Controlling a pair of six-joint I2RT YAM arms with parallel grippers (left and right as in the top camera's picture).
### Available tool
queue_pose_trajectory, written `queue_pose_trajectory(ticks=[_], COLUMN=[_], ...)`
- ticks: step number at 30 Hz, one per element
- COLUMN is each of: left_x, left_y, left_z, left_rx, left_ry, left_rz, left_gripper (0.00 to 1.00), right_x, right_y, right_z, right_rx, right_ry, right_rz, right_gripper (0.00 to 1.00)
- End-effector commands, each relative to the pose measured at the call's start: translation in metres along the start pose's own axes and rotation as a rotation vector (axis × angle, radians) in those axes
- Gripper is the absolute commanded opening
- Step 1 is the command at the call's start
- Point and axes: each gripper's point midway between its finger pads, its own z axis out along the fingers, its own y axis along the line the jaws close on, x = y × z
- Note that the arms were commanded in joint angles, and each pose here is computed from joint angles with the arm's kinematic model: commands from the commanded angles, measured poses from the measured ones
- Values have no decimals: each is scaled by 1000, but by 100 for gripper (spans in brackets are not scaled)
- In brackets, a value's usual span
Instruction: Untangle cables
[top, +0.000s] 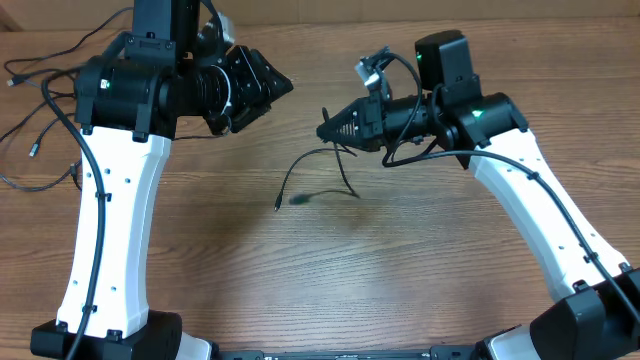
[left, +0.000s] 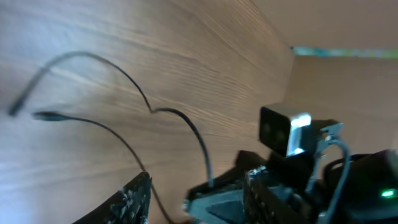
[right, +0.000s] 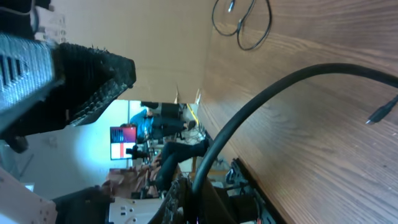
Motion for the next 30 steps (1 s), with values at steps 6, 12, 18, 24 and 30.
queue_pose_trajectory(ticks=[6,12,18,24,30], left_x=[8,19,26,26,26], left_y=[-9,-11,-9,-8,-8], left_z=[0,4,5,5,5], left_rx=[42,26,9,1,0], left_ry=[66,95,113,113,112], left_rz=[-333,-376,-381,-400,-418], left_gripper=[76,76,62,58,42], right_x=[19,23,21,15,9], right_y=[34,54,64,66,72], right_z=[21,33,35,34,32], right_rx=[-123,-166,-187,-188,-202], right_ry=[88,99,89,68,45], right_rz=[-175,-250,-270,-273,-272], right_gripper=[4,4,4,4,4])
